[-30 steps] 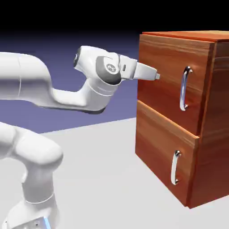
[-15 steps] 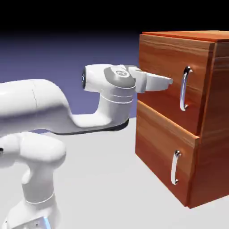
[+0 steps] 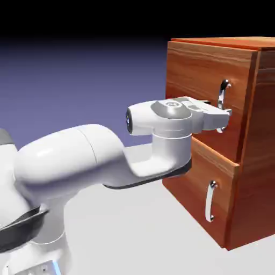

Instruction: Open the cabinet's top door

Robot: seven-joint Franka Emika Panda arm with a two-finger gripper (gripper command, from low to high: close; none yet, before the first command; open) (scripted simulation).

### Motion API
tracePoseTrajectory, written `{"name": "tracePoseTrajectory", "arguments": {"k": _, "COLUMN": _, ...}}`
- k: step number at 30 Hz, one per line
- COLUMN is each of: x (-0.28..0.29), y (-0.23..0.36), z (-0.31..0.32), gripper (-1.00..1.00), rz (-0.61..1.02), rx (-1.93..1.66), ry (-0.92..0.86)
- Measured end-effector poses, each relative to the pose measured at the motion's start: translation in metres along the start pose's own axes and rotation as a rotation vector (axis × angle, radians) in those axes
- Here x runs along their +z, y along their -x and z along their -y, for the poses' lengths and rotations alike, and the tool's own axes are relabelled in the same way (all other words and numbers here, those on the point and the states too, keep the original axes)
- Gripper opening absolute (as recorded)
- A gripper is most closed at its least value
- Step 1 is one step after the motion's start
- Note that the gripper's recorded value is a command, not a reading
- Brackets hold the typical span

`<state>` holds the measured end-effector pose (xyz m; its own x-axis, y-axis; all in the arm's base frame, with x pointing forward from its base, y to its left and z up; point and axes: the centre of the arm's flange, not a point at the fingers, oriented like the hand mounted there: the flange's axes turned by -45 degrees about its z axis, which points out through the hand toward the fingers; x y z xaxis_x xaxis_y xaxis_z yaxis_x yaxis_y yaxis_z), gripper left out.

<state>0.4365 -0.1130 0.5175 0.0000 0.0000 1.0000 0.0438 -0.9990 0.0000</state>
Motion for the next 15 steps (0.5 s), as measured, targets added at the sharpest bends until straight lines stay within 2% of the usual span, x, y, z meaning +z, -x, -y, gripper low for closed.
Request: {"name": "tracePoseTrajectory", "arguments": {"k": 15, "x": -0.121, "y": 0.000, "z": 0.068, "gripper": -1.00, "rz": 0.000, "rx": 0.000, "ry": 0.326}}
